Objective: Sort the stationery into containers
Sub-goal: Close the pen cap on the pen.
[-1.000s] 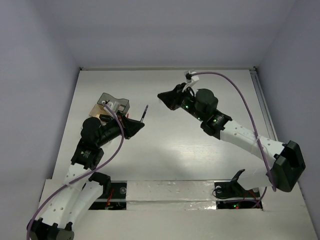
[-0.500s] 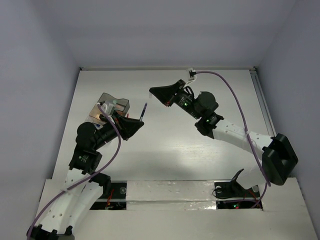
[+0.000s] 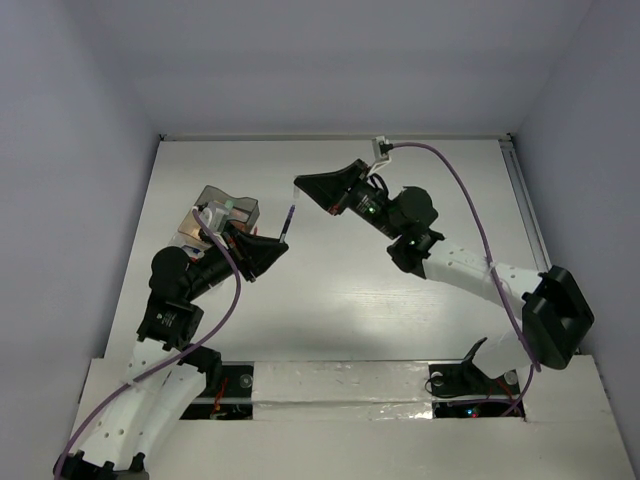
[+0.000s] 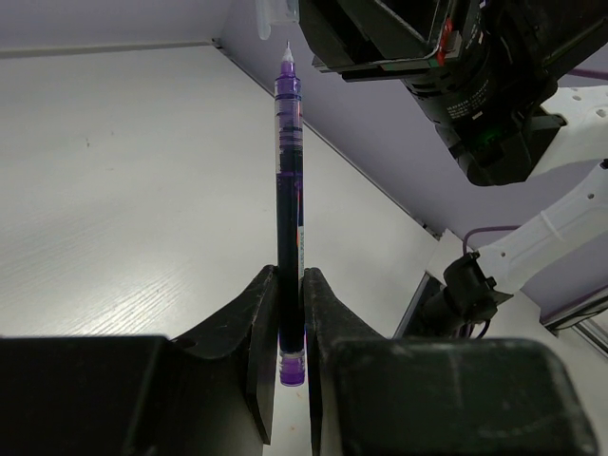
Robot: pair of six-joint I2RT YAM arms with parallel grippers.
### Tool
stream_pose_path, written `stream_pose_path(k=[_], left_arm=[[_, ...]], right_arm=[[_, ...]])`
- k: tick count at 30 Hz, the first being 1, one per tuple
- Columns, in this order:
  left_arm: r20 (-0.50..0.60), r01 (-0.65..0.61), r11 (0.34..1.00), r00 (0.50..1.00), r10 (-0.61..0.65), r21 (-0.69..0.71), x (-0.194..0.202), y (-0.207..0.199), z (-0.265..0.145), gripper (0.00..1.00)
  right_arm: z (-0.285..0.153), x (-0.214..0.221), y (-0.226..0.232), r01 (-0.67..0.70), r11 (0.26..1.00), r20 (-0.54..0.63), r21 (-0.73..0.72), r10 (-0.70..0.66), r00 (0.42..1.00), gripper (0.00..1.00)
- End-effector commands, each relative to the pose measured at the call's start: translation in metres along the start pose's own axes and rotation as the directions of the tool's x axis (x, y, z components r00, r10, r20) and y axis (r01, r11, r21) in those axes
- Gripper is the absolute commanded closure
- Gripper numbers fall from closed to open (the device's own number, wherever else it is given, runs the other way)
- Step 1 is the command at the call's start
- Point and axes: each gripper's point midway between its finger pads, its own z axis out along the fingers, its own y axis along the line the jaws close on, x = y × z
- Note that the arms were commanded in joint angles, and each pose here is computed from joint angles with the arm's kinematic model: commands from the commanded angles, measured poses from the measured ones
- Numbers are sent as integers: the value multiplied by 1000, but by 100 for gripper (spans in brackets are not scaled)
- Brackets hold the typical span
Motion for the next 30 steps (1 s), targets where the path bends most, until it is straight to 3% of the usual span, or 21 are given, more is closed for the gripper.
stream_pose_path(k=[1,30], left_arm=[[49,-47,998,998,45,37,-13,-9,-1,100],[132,-40,999,991,36,33,-28,-11,-1,100]], right_arm=[[3,-6,22,1,996,36,-84,2,999,100],[-7,11,39,-49,987,56,-150,58,997,100]])
